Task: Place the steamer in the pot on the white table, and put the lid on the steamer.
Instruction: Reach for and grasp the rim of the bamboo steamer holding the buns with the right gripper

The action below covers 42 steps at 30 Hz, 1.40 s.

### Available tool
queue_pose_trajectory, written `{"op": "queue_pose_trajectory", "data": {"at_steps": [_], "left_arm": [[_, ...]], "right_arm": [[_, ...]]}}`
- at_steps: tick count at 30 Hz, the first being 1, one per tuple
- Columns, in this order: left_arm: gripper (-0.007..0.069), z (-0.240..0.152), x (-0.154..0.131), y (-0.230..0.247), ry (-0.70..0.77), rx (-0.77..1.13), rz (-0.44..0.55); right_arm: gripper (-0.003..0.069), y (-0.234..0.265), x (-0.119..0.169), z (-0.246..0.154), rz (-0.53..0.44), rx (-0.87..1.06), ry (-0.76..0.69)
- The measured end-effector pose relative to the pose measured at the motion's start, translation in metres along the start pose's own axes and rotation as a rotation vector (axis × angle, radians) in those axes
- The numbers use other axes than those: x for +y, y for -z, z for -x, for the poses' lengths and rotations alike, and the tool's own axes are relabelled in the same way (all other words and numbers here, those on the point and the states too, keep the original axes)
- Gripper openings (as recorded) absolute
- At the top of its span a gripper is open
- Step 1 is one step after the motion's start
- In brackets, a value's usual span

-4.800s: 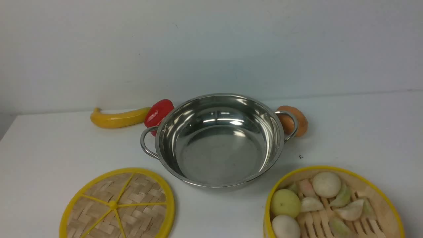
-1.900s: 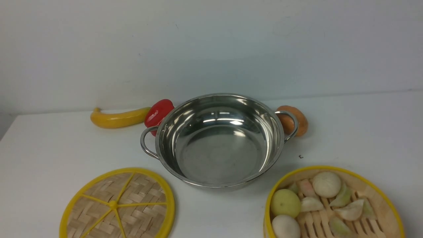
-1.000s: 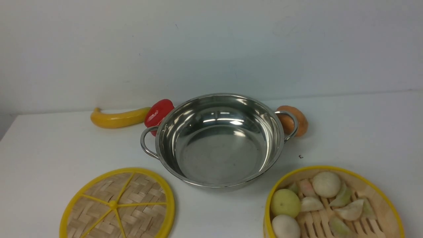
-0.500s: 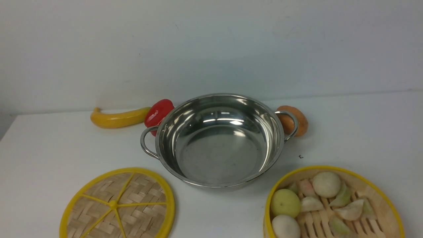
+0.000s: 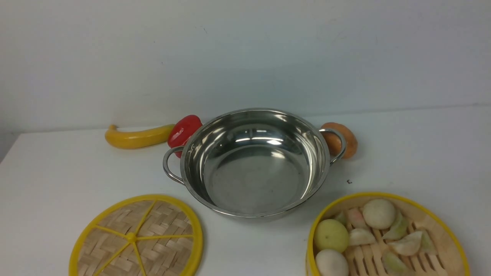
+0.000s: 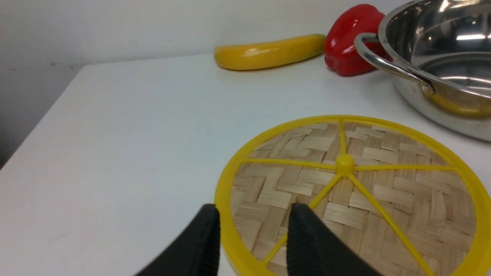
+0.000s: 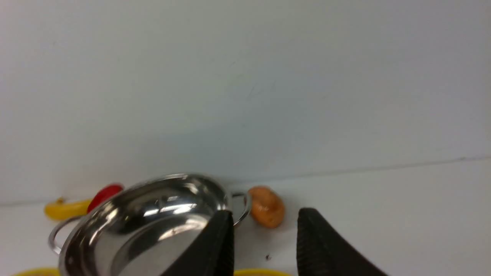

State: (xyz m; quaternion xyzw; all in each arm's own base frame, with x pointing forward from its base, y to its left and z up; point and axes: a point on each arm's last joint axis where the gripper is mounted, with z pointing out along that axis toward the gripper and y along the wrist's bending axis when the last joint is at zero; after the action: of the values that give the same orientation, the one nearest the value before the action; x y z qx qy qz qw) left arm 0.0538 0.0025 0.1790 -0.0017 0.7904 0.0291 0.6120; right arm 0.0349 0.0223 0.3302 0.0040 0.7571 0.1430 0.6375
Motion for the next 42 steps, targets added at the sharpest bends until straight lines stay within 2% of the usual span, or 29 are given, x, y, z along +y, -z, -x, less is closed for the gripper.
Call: {"op": "queue_pose_trajectory", "data": {"at_steps": [5,7,9,16,20,30,34,38,42], "left_arm": [[0.0242,0.0,0.0,0.0,0.0,0.0,0.0],[0.0242,0.0,0.0,0.0,0.0,0.0,0.0],[0.0242,0.0,0.0,0.0,0.0,0.0,0.0],[0.0242,0.0,0.0,0.0,0.0,0.0,0.0],[0.0242,0.0,0.0,0.0,0.0,0.0,0.0],[0.0242,0.0,0.0,0.0,0.0,0.0,0.0],[0.0242,0.0,0.0,0.0,0.0,0.0,0.0],[0.0242,0.0,0.0,0.0,0.0,0.0,0.0],[0.0242,0.0,0.0,0.0,0.0,0.0,0.0]], "right_arm": [[0.0248,-0.02,0.01,0.014,0.125,0.202,0.1],[0.025,-0.038,0.01,0.021,0.163,0.36,0.143],[0.0257,-0.049,0.006,0.022,0.16,0.449,0.144],[0.0325,-0.1,-0.023,0.014,0.023,0.721,0.151],[0.0328,-0.123,-0.035,0.003,0.0,0.821,0.143],[0.0328,-0.164,-0.053,-0.02,-0.027,0.936,0.111],[0.034,-0.181,-0.055,-0.033,-0.022,0.996,0.162],[0.0393,-0.199,-0.048,-0.049,-0.001,1.034,0.235],[0.0449,-0.211,-0.044,-0.061,-0.034,1.066,0.254]]}}
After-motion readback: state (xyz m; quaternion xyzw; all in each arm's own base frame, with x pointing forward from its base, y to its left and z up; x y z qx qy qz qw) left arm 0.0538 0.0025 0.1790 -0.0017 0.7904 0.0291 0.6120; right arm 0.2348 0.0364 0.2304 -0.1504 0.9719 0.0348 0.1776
